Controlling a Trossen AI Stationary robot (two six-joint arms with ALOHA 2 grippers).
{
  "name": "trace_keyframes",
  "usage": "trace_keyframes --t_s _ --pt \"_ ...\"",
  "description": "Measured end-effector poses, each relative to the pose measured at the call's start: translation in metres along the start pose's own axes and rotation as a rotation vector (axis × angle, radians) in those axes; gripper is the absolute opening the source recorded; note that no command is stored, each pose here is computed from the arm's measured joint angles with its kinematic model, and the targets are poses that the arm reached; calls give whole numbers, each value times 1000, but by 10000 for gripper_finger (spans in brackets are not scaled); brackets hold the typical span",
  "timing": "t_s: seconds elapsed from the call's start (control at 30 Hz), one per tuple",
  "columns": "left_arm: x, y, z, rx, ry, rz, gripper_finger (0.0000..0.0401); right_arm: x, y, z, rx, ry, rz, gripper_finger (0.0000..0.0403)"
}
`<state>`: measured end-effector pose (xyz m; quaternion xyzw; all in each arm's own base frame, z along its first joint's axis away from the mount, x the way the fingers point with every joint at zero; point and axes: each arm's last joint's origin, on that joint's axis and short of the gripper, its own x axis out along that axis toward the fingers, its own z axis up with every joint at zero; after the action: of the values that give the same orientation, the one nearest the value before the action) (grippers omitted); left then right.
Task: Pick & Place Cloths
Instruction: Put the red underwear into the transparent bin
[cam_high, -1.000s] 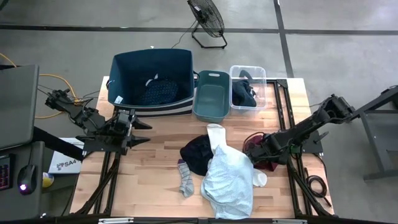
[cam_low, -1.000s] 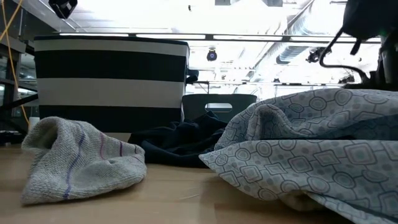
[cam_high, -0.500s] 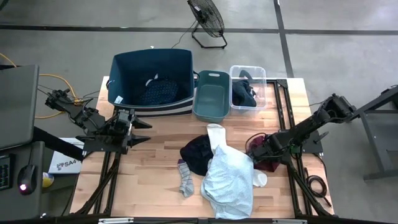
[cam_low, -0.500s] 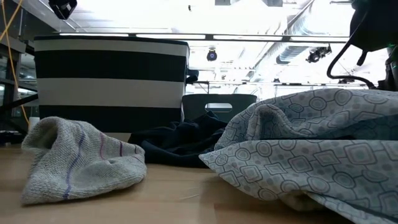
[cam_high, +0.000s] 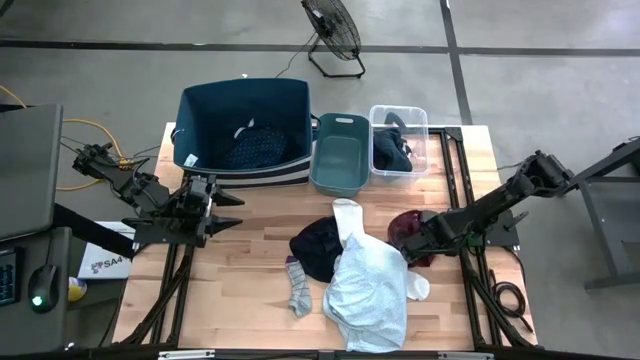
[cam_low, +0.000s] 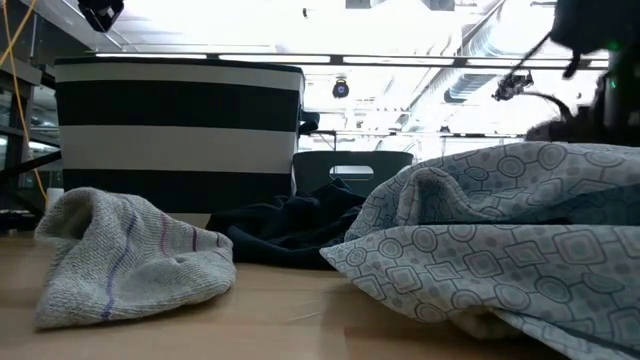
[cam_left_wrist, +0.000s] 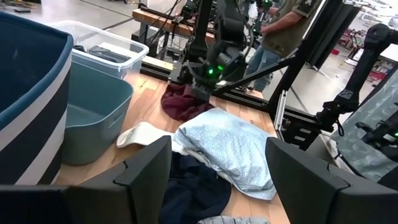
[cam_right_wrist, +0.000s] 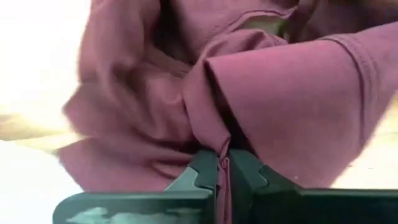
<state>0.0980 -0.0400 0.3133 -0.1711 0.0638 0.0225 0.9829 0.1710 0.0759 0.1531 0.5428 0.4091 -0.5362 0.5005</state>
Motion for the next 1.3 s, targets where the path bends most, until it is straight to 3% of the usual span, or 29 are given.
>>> trace_keyframes --t_s 0.23,0.43,0.77,1.07,1.3 --pt "0 0 0 0 -2 5 255 -23 3 5 -5 -24 135 5" --pt "0 0 1 -32 -9 2 255 -47 5 10 -102 -36 295 5" --pt "0 0 1 -39 -9 2 255 -90 7 21 -233 -107 701 4" --pt "0 0 1 -60 -10 1 255 -129 17 26 -323 -325 1075 4" --pt "0 -2 4 -78 -37 -13 255 -161 27 24 -483 -532 1312 4"
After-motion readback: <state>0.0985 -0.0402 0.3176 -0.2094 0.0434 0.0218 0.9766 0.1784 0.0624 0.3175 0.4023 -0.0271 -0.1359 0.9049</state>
